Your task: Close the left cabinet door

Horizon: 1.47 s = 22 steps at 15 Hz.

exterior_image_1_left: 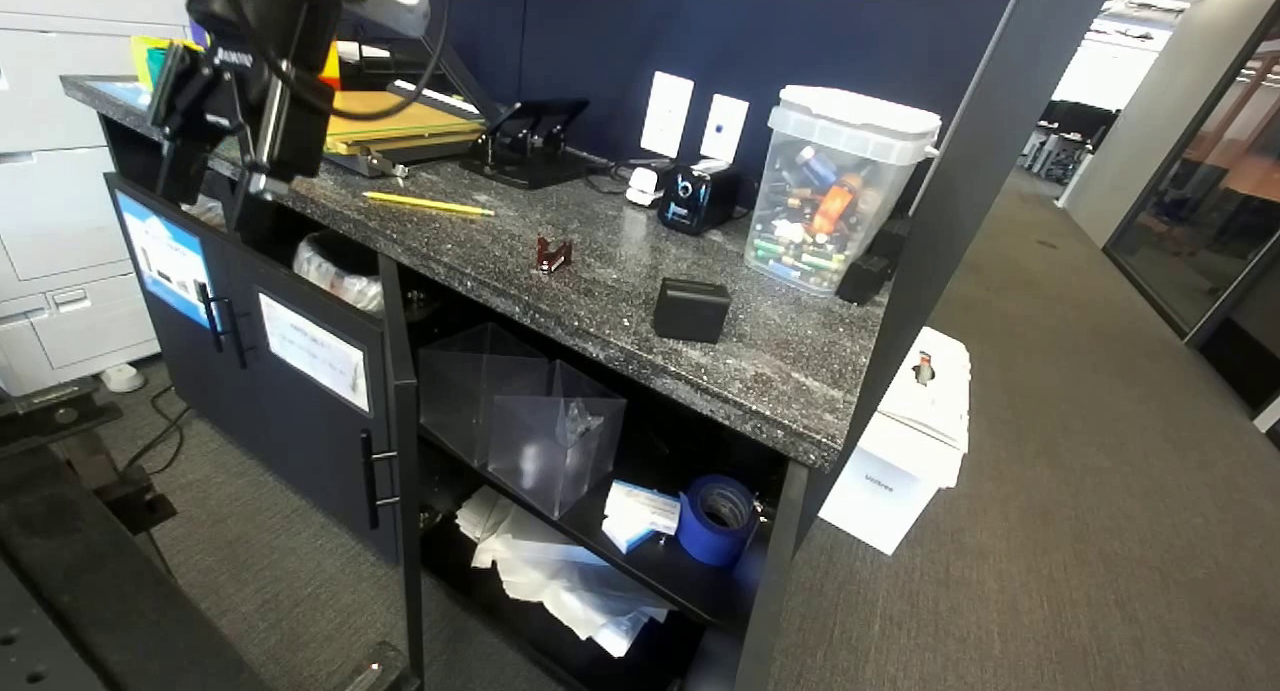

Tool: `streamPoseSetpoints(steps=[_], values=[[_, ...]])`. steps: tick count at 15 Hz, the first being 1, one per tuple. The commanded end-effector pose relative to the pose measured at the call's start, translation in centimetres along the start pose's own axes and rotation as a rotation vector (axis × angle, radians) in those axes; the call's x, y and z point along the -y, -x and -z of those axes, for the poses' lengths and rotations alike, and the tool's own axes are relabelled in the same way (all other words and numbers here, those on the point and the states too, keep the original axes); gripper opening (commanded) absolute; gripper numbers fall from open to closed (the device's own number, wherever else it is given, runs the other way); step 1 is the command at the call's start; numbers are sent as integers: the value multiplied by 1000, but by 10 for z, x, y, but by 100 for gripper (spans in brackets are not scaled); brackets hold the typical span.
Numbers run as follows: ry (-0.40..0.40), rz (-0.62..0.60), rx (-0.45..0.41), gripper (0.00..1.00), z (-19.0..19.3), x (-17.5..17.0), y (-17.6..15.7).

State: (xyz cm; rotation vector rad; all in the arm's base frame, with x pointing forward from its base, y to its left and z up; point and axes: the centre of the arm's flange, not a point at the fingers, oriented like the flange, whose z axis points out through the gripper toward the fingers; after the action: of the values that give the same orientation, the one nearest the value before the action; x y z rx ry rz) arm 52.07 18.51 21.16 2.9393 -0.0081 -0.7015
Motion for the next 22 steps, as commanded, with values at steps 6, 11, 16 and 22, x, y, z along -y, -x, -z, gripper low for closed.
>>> streamPoseSetpoints(steps=[6,11,16,22], values=[[-129,-93,27,100,-79,55,-149],[-122,-143,-54,100,-125,78,-190],[-105,-196,-164,100,-150,83,-213],[-59,-220,-318,100,-171,84,-220]])
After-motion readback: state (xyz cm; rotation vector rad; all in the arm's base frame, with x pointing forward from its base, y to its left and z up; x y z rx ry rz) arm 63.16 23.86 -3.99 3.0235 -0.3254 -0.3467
